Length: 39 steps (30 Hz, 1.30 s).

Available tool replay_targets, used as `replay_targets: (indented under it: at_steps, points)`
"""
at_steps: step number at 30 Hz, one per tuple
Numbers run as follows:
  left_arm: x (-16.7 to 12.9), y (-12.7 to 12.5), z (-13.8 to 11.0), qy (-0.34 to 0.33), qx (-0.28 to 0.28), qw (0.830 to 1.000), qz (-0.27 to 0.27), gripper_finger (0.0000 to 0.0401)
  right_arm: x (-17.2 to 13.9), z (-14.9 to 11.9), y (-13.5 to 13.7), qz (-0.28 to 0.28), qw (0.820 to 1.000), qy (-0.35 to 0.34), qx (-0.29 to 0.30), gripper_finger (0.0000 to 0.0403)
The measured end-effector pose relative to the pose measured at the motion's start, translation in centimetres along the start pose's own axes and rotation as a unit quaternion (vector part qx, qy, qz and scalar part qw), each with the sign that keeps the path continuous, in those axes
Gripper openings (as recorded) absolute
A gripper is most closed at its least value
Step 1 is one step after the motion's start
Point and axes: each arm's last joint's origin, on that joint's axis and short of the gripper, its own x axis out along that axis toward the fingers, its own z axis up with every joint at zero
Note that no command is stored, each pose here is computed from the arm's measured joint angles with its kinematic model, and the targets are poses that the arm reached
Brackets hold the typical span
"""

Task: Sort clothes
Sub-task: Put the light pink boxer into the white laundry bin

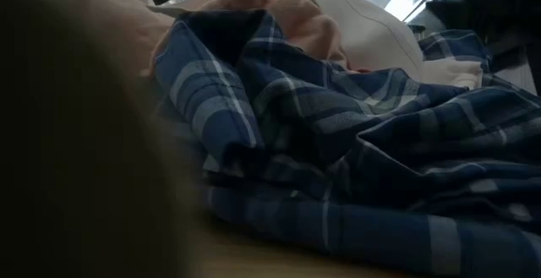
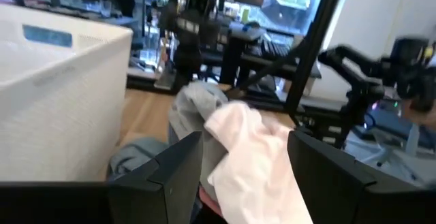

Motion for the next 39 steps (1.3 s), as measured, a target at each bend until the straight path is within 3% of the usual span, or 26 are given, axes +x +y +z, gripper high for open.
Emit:
replay_targets:
  at_steps: [5,14,20,24,28,33,35,39]
  points:
    - [0.0,-0.1,0.0,-0.002,0.000,1.000,-0.003,0.0210,1.9,2.6,-0.4,-0.018,0.999,0.023,-0.028,0.0280]
    - [-0.1,-0.1,0.1,-0.005,0.019,1.000,-0.003,0.0210,8.1,6.1,-0.4,-0.002,0.992,0.113,-0.055,0.0280]
    - [-0.1,-0.1,0.1,-0.003,-0.002,1.000,-0.003,0.0210,10.5,5.4,0.0,0.011,0.984,0.166,-0.061,0.0280]
    - [-0.1,-0.1,0.1,-0.002,-0.003,1.000,-0.002,0.0210,12.5,5.4,0.1,-0.003,0.990,0.130,-0.053,0.0280]
    - [-0.1,-0.1,0.1,-0.002,0.003,1.000,-0.002,0.0210,14.6,6.6,0.4,0.036,0.991,0.114,-0.064,0.0280]
    - [-0.1,0.0,0.1,-0.002,0.003,1.000,-0.002,0.0210,17.3,7.2,4.1,0.148,0.960,0.218,-0.090,0.0280]
    - [-0.1,0.0,0.1,-0.002,0.003,1.000,-0.002,0.0210,18.3,7.3,5.5,0.159,0.943,0.265,-0.127,0.0280]
    - [-0.1,0.0,0.0,0.001,-0.005,1.000,-0.001,0.0210,20.3,7.4,7.2,0.126,0.909,0.348,-0.191,0.0280]
